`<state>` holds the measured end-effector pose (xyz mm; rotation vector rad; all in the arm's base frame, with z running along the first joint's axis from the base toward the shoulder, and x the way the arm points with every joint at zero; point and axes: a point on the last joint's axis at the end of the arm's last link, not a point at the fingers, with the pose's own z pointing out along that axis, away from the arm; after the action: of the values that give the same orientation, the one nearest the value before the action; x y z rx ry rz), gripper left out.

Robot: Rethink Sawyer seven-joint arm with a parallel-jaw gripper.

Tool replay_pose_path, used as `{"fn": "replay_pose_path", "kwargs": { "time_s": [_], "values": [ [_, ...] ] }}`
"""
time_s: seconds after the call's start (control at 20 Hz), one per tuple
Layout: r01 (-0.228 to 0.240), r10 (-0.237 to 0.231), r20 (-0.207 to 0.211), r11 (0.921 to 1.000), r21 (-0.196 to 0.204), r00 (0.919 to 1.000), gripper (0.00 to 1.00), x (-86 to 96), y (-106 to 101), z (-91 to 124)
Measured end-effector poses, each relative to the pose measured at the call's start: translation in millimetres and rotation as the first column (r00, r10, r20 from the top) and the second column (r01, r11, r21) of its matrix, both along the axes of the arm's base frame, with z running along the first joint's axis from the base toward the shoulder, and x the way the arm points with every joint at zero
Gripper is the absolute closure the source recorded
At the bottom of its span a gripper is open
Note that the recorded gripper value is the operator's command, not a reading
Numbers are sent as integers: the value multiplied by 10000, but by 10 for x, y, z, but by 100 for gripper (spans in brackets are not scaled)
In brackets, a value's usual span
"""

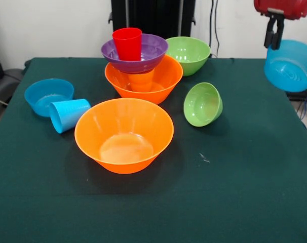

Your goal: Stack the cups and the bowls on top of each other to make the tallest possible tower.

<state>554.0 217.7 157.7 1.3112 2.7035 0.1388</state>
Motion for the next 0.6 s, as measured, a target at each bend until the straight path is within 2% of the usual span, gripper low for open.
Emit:
{"fn": "replay_pose_path", "kwargs": {
  "time_s": [0.35,0.45,0.6],
  "values": [
    [723,-726,128,9971,218,9973,100,15,-370,204],
    [1098,-1100,37,9934,331,9939,100,-5,-616,235],
    [1371,-1367,-114,9897,407,9905,100,-39,-833,212]
  ]
}}
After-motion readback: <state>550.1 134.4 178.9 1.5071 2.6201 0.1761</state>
